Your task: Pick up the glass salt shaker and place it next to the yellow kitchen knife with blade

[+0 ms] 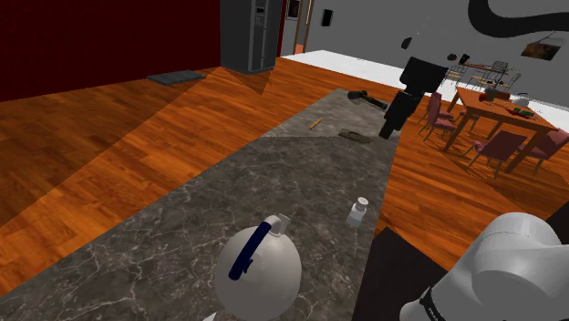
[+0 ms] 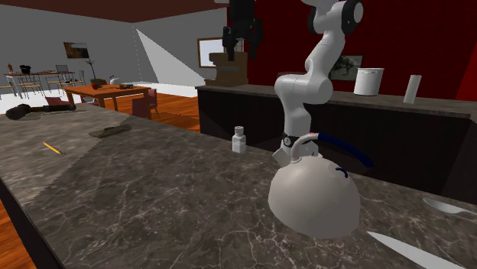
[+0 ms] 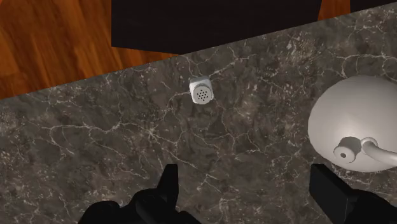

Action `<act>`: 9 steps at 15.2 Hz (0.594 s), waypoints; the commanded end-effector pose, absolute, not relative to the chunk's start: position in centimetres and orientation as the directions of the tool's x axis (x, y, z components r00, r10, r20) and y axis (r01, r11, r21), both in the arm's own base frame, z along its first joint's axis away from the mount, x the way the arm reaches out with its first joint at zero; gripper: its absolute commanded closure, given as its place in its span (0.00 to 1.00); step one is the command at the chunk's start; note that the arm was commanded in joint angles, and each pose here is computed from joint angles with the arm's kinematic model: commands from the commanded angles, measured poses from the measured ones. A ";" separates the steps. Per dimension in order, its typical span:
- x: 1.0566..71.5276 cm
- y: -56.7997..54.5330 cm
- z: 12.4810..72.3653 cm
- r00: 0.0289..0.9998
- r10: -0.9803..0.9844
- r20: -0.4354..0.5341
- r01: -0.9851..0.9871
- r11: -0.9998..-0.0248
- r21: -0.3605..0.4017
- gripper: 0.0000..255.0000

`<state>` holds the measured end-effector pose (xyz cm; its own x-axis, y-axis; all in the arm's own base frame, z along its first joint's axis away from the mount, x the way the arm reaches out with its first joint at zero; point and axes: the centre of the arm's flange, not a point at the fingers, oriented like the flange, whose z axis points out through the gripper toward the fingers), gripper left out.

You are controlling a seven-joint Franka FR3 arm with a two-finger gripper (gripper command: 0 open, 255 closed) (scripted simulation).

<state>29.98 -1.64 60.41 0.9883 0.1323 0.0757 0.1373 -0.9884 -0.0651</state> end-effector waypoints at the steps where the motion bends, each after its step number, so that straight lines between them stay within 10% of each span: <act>1: 30.0 -1.6 60.4 0.988 0.132 0.076 0.137 -0.988 -0.065 0.00; 9: 32.4 -2.6 50.0 0.974 0.228 -0.002 0.227 -0.970 -0.081 0.00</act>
<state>32.20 -2.55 51.22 0.9766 0.2150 0.0070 0.2149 -0.9734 -0.0790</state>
